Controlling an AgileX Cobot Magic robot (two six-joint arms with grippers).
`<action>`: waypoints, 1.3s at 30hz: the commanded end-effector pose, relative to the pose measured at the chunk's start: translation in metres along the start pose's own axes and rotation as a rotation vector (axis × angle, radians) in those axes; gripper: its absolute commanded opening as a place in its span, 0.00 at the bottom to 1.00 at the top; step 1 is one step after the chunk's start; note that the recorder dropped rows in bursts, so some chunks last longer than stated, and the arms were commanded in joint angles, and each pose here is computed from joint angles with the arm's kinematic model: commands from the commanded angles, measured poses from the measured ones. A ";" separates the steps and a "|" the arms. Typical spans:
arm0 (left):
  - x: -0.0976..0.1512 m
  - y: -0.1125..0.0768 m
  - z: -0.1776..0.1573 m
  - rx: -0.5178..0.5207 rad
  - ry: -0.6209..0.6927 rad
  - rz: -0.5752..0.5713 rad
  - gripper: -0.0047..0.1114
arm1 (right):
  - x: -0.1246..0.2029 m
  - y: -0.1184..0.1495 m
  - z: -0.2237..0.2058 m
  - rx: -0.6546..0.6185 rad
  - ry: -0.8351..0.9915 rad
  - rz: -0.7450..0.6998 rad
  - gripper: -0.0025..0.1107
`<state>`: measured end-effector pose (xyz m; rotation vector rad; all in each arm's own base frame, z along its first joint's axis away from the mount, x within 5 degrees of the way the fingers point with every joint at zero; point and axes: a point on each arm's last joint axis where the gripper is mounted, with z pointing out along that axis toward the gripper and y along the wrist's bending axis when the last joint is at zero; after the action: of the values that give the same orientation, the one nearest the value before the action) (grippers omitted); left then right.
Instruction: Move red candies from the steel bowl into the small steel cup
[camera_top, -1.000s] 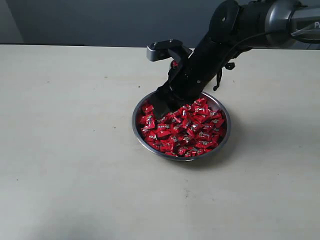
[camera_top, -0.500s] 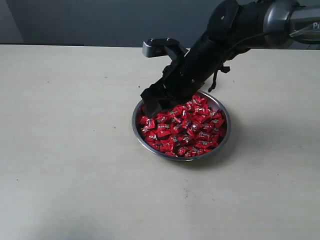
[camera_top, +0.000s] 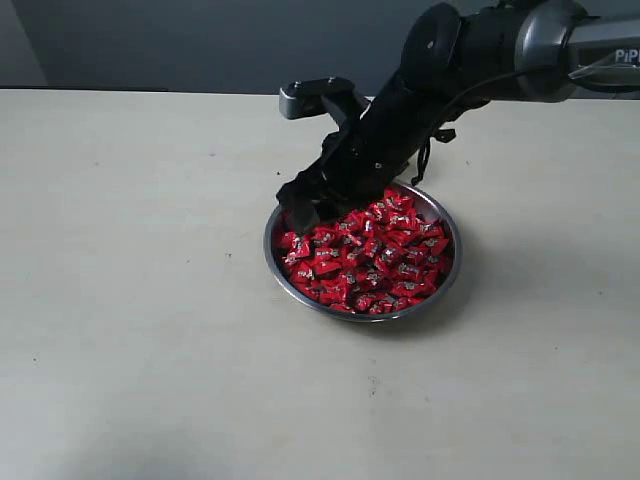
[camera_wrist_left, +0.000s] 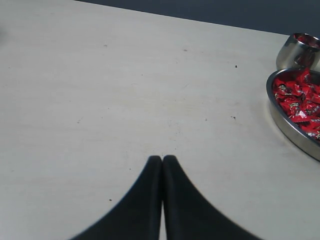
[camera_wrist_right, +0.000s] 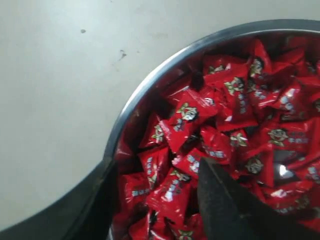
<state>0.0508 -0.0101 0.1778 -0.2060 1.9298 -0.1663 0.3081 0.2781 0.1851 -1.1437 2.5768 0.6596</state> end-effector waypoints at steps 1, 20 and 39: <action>-0.001 0.000 0.000 -0.004 -0.010 -0.002 0.04 | -0.002 -0.007 -0.001 0.079 -0.017 0.021 0.45; -0.001 0.000 0.000 -0.004 -0.010 -0.002 0.04 | -0.013 -0.025 0.046 0.056 0.015 0.102 0.45; -0.001 0.000 0.000 -0.004 -0.010 -0.002 0.04 | -0.013 -0.024 0.066 -0.002 0.015 0.157 0.03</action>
<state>0.0508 -0.0101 0.1778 -0.2060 1.9298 -0.1663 0.3364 0.3051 0.1176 -0.9412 2.7311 0.6963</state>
